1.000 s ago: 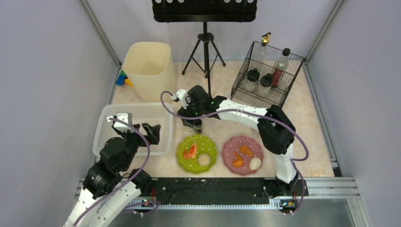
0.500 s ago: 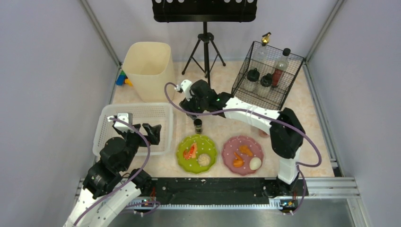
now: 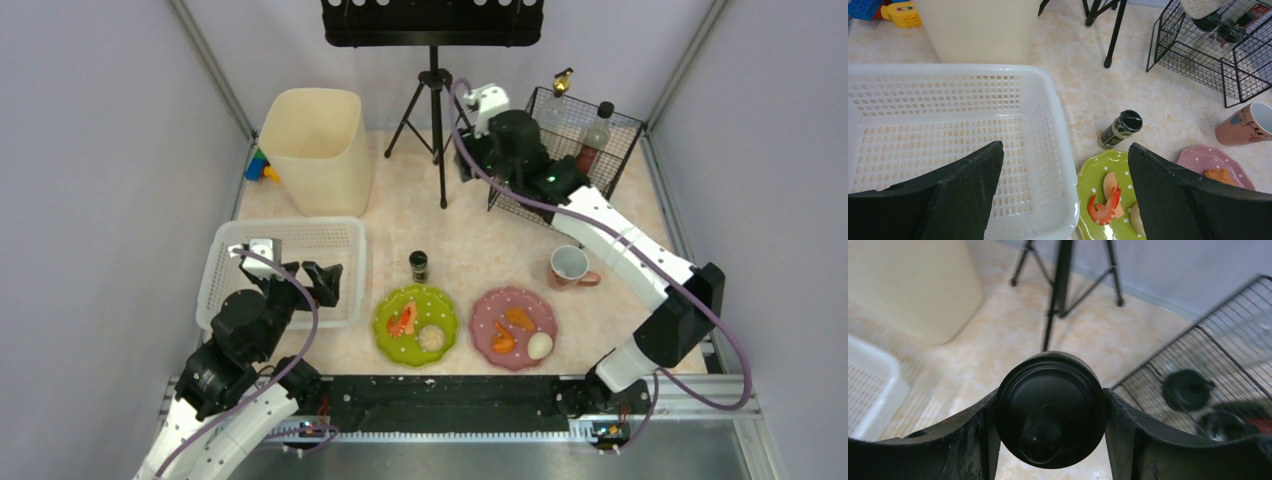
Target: Clear the kitchen counter
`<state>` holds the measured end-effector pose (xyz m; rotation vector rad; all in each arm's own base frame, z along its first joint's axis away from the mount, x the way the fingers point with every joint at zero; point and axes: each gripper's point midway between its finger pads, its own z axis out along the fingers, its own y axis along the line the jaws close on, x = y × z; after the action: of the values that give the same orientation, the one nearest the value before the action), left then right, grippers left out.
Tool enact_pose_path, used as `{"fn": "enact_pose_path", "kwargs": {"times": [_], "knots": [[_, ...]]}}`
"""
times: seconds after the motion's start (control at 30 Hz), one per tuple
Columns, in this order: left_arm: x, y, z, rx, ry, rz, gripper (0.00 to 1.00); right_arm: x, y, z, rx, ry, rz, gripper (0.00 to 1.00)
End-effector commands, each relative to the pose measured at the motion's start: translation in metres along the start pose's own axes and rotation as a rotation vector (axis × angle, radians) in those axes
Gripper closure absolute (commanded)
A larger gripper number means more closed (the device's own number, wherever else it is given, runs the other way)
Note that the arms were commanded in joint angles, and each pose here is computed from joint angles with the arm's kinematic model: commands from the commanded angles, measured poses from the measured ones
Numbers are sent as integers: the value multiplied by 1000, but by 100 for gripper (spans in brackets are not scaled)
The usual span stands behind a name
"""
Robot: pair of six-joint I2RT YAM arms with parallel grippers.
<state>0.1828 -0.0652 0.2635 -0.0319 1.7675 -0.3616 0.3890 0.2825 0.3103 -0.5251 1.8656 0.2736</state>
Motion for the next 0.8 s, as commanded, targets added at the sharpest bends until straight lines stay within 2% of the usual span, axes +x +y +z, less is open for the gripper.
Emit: {"fn": "enact_pose_path", "kwargs": {"times": [0.0,0.17,0.33,0.77], "knots": [[-9,-6,2,23,-25,-1,1,-26,-66,-31,174,-118,151,100],[-8,-7,1,30,-24,-2,1,-13,-107,-32,303,-132,212,100],[-8,-7,1,31,-25,-2,1,3,-130,-21,361,-121,274,100],[-9,-7,0,33,-27,-1,1,50,-164,16,484,-91,394,100]]}}
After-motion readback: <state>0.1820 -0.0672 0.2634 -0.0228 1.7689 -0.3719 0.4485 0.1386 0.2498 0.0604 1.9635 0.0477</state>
